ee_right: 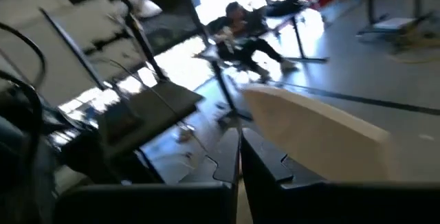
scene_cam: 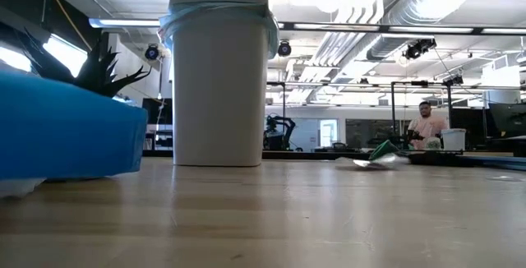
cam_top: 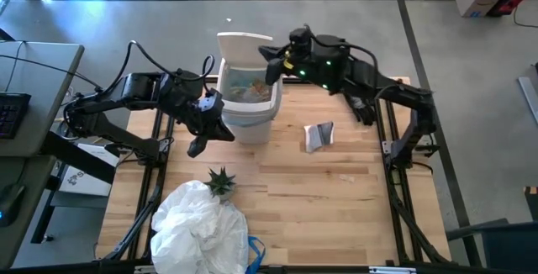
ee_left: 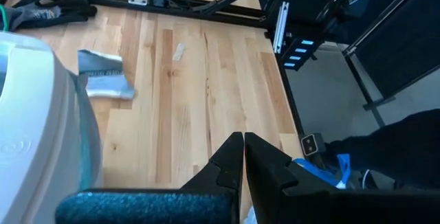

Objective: Place trash/remove bag and relplace
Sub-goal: Put the white paper into the trash bin

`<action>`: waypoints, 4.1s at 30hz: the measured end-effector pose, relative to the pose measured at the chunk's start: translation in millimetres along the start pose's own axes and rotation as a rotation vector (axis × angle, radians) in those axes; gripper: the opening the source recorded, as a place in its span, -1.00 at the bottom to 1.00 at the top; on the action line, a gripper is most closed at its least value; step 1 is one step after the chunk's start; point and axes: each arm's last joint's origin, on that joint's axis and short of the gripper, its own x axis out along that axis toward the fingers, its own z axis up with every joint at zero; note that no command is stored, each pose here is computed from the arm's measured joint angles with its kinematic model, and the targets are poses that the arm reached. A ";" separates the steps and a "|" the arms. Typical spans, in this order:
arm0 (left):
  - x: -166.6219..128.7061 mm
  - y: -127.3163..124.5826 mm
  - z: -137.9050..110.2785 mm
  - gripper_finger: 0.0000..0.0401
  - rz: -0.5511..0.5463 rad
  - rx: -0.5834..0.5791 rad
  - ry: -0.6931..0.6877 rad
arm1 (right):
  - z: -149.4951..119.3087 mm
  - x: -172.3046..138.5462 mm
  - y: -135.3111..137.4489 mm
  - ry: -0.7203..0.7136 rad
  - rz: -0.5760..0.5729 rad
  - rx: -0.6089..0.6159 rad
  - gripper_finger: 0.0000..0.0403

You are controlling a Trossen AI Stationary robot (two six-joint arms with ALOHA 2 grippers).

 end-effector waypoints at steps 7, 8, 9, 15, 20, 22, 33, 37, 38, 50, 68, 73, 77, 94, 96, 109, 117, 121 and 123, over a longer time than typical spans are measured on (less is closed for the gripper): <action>-0.3 0.2 -2.4 -1.00 0.003 -0.003 0.023 | -10.4 -64.7 4.6 0.241 -0.254 -0.064 -1.00; -0.5 0.1 -2.3 -1.00 0.003 0.001 0.021 | -16.0 -74.8 4.1 0.301 -0.285 -0.041 -1.00; -0.5 0.1 -2.1 -1.00 0.003 0.008 0.019 | -23.1 -85.0 4.1 0.366 -0.319 -0.019 -1.00; 1.3 0.3 0.0 -1.00 0.001 0.028 0.005 | -82.4 -129.9 12.5 0.610 -0.567 0.081 -1.00; 8.5 1.3 3.3 -1.00 -0.009 0.038 -0.001 | -144.3 -139.6 -13.0 0.727 -0.739 0.164 -0.98; 11.7 1.6 5.3 -1.00 -0.023 0.041 -0.008 | -173.4 -143.2 -30.9 0.796 -0.824 0.163 -0.92; 19.3 -3.4 5.3 -1.00 -0.082 0.044 0.015 | -257.0 -163.1 -131.2 0.719 -0.771 0.645 -0.26; 19.8 -6.6 4.9 -1.00 -0.094 0.037 0.018 | -261.0 -171.1 -156.4 0.596 -0.743 0.721 0.02; 19.9 -6.6 5.0 -1.00 -0.093 0.033 0.018 | -261.5 -172.0 -161.3 0.577 -0.732 0.720 0.09; 19.8 -6.6 5.5 -1.00 -0.092 -0.010 0.014 | -294.3 -170.4 -210.4 0.613 -0.705 0.644 0.23; 19.9 -6.5 5.2 -1.00 -0.089 -0.100 0.021 | -323.9 -150.2 -255.6 0.507 -0.572 0.671 0.09; 19.9 -6.4 4.9 -1.00 -0.089 -0.106 0.024 | -325.9 -136.6 -262.4 0.531 -0.595 0.682 0.07; 19.9 -6.4 4.8 -1.00 -0.089 -0.108 0.026 | -328.5 -122.2 -262.4 0.571 -0.595 0.631 -0.13; 19.7 -6.1 2.4 -1.00 -0.084 -0.085 0.049 | -307.6 -90.6 -225.0 0.634 -0.453 0.568 -1.00; 19.7 -5.7 2.0 -1.00 -0.080 -0.073 0.051 | -296.6 -90.4 -208.3 0.606 -0.401 0.561 -1.00; 11.5 -2.6 -3.8 -1.00 0.040 0.015 0.069 | -199.3 -137.0 -85.0 0.578 -0.204 0.394 -1.00; -4.9 -3.4 -5.8 -1.00 0.072 0.023 0.025 | -125.2 -171.6 -25.8 0.462 -0.038 0.346 -1.00; -14.2 -4.5 -7.2 -1.00 0.095 0.030 -0.002 | -94.3 -173.8 -10.7 0.322 -0.013 0.297 -1.00; -19.3 -4.6 -7.8 -1.00 0.097 0.029 -0.018 | -79.3 -165.9 -5.2 0.243 -0.008 0.258 -1.00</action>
